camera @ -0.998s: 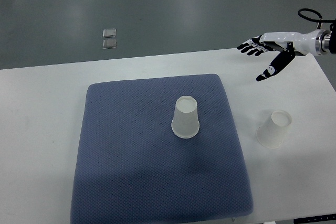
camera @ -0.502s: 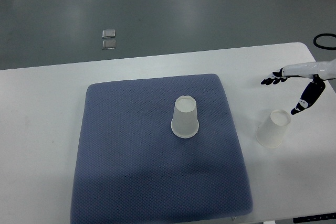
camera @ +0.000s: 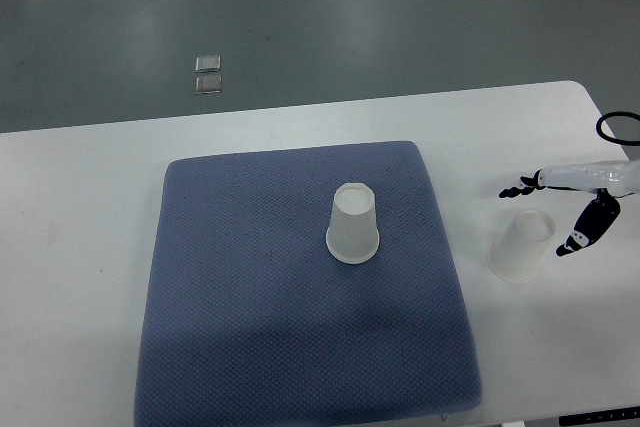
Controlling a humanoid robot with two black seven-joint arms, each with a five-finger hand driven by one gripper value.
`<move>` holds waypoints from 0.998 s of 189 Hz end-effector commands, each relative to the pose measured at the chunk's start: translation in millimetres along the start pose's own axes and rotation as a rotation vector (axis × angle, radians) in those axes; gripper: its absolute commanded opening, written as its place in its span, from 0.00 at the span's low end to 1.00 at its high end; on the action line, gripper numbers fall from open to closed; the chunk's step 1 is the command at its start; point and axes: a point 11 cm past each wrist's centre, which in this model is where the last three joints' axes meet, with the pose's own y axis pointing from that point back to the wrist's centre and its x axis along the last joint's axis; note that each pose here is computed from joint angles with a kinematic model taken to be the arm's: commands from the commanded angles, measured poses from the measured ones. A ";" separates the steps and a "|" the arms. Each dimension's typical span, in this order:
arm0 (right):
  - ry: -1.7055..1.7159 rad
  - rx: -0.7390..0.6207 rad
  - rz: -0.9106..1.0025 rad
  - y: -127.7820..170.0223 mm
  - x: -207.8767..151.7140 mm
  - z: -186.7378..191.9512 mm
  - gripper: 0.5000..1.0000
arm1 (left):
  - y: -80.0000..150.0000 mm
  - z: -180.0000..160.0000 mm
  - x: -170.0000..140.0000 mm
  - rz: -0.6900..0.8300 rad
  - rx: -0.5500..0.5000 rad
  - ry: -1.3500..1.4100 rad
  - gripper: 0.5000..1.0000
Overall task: Stack paper cups
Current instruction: 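Close the right hand fingers around the loose white paper cup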
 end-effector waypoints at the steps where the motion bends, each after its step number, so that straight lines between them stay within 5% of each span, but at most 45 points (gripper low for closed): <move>1: 0.000 -0.001 0.016 -6.4 -7.8 0.9 0.85 | 0.0 0.0 0.1 0.000 0.000 0.000 1.00; 189: 0.012 -0.034 0.071 -37.1 -19.9 12.9 0.82 | 0.0 0.0 0.1 0.000 0.000 0.000 1.00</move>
